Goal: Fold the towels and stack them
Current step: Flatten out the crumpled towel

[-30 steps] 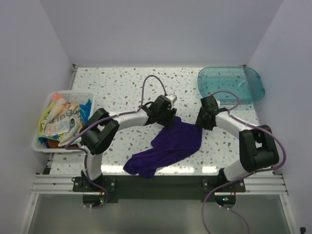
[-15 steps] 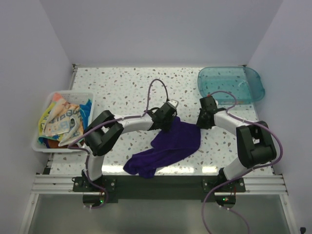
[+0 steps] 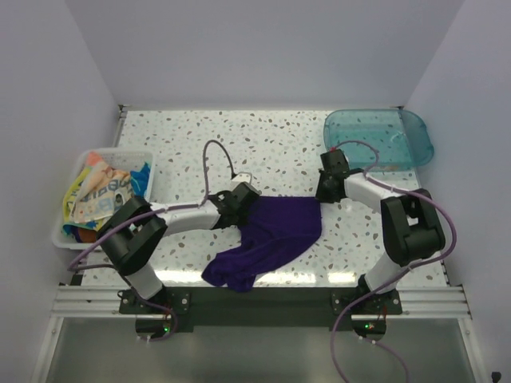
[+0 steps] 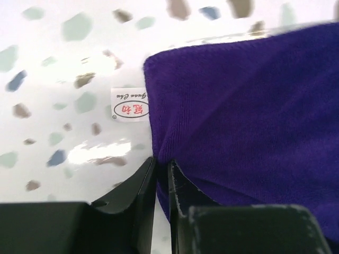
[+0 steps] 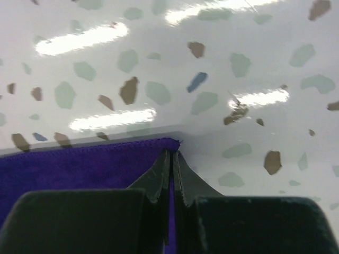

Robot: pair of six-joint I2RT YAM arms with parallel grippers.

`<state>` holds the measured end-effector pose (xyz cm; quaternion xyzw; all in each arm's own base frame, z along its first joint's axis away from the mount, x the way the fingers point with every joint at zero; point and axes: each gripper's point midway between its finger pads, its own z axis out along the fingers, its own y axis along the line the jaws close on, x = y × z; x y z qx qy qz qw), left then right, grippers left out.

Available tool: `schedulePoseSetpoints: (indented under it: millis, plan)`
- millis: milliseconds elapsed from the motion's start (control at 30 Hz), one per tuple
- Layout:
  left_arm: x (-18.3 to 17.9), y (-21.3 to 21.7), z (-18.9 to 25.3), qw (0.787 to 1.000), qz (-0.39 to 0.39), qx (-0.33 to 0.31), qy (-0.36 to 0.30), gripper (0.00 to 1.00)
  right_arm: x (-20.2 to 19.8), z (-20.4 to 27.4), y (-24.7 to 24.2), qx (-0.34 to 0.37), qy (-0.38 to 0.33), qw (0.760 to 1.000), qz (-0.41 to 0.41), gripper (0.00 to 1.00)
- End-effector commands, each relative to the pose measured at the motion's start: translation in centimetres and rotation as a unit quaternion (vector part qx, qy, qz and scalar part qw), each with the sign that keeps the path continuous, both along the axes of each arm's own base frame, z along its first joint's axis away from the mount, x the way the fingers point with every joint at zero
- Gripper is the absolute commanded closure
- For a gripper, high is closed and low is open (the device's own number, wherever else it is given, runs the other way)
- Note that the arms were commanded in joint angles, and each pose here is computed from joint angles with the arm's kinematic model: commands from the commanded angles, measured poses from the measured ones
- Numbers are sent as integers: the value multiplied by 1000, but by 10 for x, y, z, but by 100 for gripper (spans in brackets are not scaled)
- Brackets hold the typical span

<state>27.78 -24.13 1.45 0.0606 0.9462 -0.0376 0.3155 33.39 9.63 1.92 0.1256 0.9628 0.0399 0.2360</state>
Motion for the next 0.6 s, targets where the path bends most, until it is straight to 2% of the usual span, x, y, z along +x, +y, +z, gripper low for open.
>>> schedulePoseSetpoints:
  millis: [0,67,167,200,267,300,400,567]
  plan:
    - [-39,85,-28,988,63,117,80,79,26,22,26,-2,-39,998,55,100]
    - [-28,102,-17,986,85,124,70,77,38,29,28,-10,-50,997,57,100]
    - [-8,113,-3,987,92,123,50,63,52,37,27,-23,-64,996,56,100]
    - [1,108,6,989,81,121,39,55,56,40,28,-25,-67,996,58,100]
    - [13,96,18,993,65,100,26,46,59,38,30,-26,-65,995,72,100]
    - [19,82,27,996,43,78,21,36,61,40,33,-23,-68,994,78,99]
    - [35,61,44,999,15,38,2,25,63,40,41,-12,-66,993,102,95]
    - [60,40,50,1000,-16,-18,-8,26,60,33,38,-26,-53,991,120,95]
